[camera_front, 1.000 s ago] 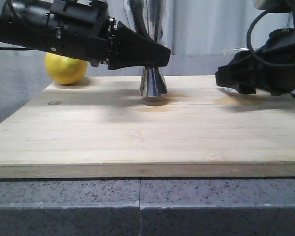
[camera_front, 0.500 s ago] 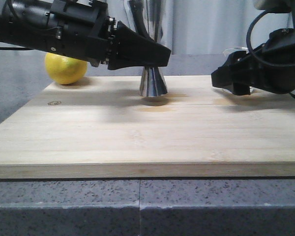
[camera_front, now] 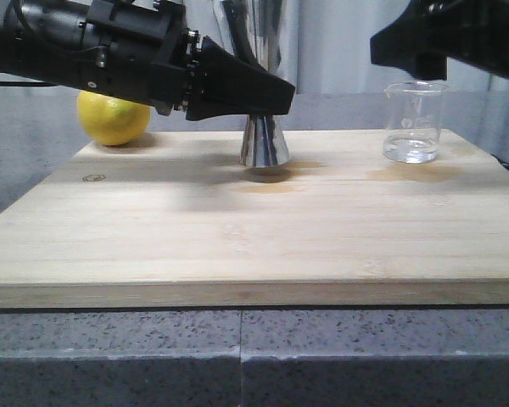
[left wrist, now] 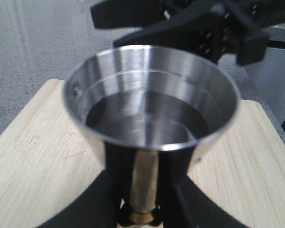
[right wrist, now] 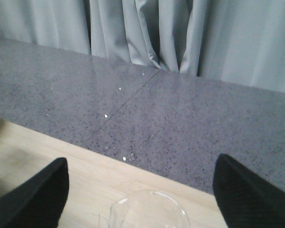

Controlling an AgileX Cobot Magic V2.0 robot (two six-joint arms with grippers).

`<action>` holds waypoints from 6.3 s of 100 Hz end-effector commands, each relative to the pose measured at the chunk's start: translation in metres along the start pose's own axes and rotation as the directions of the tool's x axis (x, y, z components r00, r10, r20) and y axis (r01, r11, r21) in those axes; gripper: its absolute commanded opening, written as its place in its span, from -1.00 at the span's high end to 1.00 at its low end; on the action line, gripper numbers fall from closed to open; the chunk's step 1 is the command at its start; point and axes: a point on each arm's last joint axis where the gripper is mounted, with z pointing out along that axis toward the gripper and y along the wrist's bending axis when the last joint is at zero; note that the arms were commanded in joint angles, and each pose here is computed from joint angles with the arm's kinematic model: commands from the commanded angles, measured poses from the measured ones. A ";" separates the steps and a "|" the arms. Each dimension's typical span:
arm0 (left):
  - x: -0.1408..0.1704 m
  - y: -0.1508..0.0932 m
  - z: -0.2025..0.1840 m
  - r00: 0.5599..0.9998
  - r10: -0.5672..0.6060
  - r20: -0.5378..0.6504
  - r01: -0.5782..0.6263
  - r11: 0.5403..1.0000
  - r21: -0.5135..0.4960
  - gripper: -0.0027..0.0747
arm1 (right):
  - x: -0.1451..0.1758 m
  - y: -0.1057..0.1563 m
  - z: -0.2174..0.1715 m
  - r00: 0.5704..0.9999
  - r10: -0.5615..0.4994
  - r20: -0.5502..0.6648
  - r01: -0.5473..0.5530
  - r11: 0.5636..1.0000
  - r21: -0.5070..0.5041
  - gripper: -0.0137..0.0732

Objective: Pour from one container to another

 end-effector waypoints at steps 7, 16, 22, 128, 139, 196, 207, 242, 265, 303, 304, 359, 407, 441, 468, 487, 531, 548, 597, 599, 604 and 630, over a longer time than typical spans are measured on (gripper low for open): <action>-0.028 -0.001 -0.002 0.995 0.037 0.092 -0.034 0.999 -0.034 0.58 | -0.031 -0.002 -0.013 0.988 -0.039 0.148 0.039 0.999 0.005 -0.62; -0.027 0.001 -0.002 0.996 0.047 0.076 -0.042 0.997 -0.063 0.58 | -0.035 -0.001 -0.017 0.986 -0.048 0.162 0.047 0.999 0.006 -0.62; -0.026 0.002 -0.002 0.996 0.058 0.070 -0.053 0.996 -0.072 0.58 | -0.037 -0.001 -0.018 0.984 -0.058 0.169 0.058 0.998 0.009 -0.62; -0.026 0.004 -0.002 0.996 0.067 0.060 -0.062 0.994 -0.089 -0.23 | -0.048 -0.002 -0.027 0.979 -0.076 0.191 0.074 0.997 0.019 -0.62; -0.025 0.004 -0.002 0.998 0.021 0.061 -0.016 0.996 -0.085 -0.43 | -0.056 -0.003 -0.032 0.983 -0.081 0.164 0.077 0.997 0.029 -0.62; -0.045 -0.013 -0.019 0.992 -0.032 -0.121 0.015 0.991 -0.133 -0.49 | -0.112 -0.017 -0.040 0.979 0.008 -0.203 0.013 0.995 0.102 -0.62; -0.049 -0.020 -0.025 0.978 -0.053 -0.200 0.023 0.989 -0.148 -0.49 | -0.130 -0.019 -0.047 0.959 0.025 -0.282 0.008 0.993 0.117 -0.62; -0.076 -0.065 -0.077 0.821 -0.249 -0.514 0.063 0.934 -0.353 -0.49 | -0.149 -0.019 -0.071 0.850 0.021 -0.526 0.031 0.995 0.091 -0.62; -0.103 -0.104 -0.130 0.725 -0.465 -0.509 0.009 0.745 -0.667 -0.49 | -0.140 -0.037 -0.069 0.834 0.085 -0.545 0.015 0.984 0.176 -0.62; -0.128 -0.166 -0.198 0.794 -0.600 -0.094 0.071 0.245 -0.967 -0.48 | -0.106 -0.048 -0.114 0.828 0.230 -0.512 -0.118 0.963 0.241 -0.62; -0.127 -0.168 -0.199 0.796 -0.599 -0.082 0.079 0.237 -0.968 -0.48 | -0.106 -0.048 -0.115 0.829 0.228 -0.511 -0.115 0.963 0.242 -0.62; -0.097 -0.207 -0.210 0.832 -0.554 0.031 0.155 0.178 -0.972 -0.45 | -0.099 -0.017 -0.180 0.855 0.203 -0.478 -0.103 0.968 0.229 -0.51; -0.098 -0.206 -0.210 0.838 -0.545 0.037 0.162 0.183 -0.970 0.81 | -0.100 -0.017 -0.180 0.856 0.203 -0.476 -0.103 0.968 0.229 0.84; -0.101 -0.205 -0.208 0.857 -0.513 0.051 0.173 0.193 -0.966 0.98 | -0.102 -0.018 -0.178 0.872 0.198 -0.447 -0.099 0.967 0.235 0.85; -0.101 -0.205 -0.208 0.856 -0.514 0.052 0.175 0.194 -0.965 0.98 | -0.102 -0.018 -0.178 0.872 0.198 -0.447 -0.099 0.967 0.235 0.85; -0.097 -0.211 -0.209 0.874 -0.483 0.060 0.184 0.213 -0.960 0.98 | -0.102 -0.018 -0.178 0.872 0.198 -0.447 -0.099 0.967 0.235 0.85; 0.010 -0.243 -0.215 0.977 0.005 0.212 0.212 0.015 -0.977 0.98 | -0.102 -0.018 -0.178 0.872 0.198 -0.447 -0.099 0.967 0.235 0.85; 0.058 -0.250 -0.207 0.976 0.073 0.207 0.208 -0.009 -0.978 0.98 | -0.102 -0.018 -0.178 0.872 0.198 -0.447 -0.099 0.967 0.235 0.85; 0.079 -0.256 -0.203 0.973 0.172 0.152 0.159 -0.025 -0.987 0.98 | -0.102 -0.018 -0.178 0.872 0.198 -0.448 -0.099 0.967 0.235 0.85; 0.079 -0.256 -0.203 0.973 0.172 0.152 0.159 -0.025 -0.987 0.98 | -0.102 -0.018 -0.178 0.872 0.198 -0.448 -0.099 0.967 0.235 0.85; 0.079 -0.256 -0.203 0.973 0.172 0.152 0.159 -0.025 -0.987 0.98 | -0.102 -0.018 -0.178 0.872 0.198 -0.448 -0.099 0.967 0.235 0.85; 0.079 -0.256 -0.203 0.973 0.172 0.152 0.159 -0.025 -0.987 0.98 | -0.102 -0.018 -0.178 0.872 0.198 -0.448 -0.099 0.967 0.235 0.85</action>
